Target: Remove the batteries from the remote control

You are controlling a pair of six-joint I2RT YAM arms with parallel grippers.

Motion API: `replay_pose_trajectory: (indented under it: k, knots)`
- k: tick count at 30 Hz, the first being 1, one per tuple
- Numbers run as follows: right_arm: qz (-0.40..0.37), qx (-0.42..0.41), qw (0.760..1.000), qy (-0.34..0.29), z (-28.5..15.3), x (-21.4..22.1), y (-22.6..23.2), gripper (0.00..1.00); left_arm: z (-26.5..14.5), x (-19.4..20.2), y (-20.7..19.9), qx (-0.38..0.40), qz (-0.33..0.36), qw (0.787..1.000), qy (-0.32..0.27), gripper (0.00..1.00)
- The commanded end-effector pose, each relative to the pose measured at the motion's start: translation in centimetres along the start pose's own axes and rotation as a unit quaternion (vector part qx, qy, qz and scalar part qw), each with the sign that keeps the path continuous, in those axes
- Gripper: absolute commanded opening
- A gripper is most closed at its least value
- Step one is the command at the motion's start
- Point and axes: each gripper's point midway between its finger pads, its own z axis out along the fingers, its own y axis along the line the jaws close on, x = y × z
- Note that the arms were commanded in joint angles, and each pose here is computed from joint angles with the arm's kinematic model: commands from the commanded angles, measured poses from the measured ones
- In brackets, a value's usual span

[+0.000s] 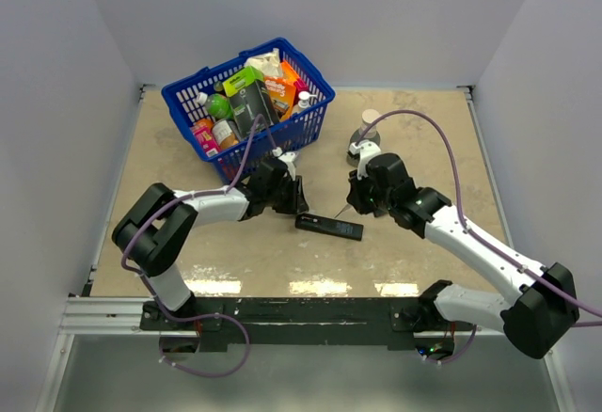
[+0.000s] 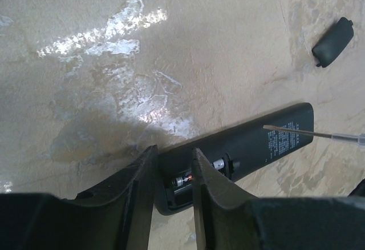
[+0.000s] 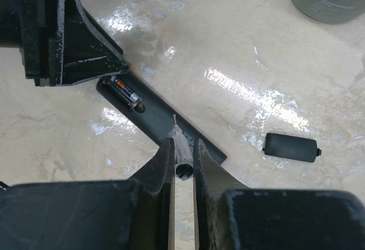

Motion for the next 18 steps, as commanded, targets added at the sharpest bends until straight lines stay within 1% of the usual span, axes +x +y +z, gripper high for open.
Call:
replay_pose_trajectory:
  k: [1,7,8,11,14,18]
  knots:
    - [0.019,0.021,0.999,-0.038,-0.6,-2.1,-0.5,0.00,-0.3,0.1,-1.0,0.030,0.006,1.000,0.001,0.34]
    - [0.035,-0.031,0.997,-0.064,-1.6,-3.4,1.5,0.00,-0.8,2.1,-1.3,0.038,0.005,0.999,0.022,0.33]
    - [0.037,-0.058,0.996,-0.063,-1.8,-3.3,2.4,0.00,-0.9,2.4,-1.5,0.040,0.005,0.999,0.024,0.33]
    - [0.042,-0.086,0.993,-0.062,-2.3,-3.3,3.4,0.00,-1.3,3.1,-2.1,0.053,-0.001,0.998,0.029,0.32]
    - [0.046,-0.101,0.992,-0.064,-3.0,-3.3,3.9,0.00,-1.8,3.8,-2.9,0.065,-0.003,0.997,0.032,0.32]
    - [0.037,-0.130,0.989,-0.062,-3.4,-2.2,4.7,0.00,-2.4,5.1,-4.2,0.084,-0.008,0.996,0.039,0.31]
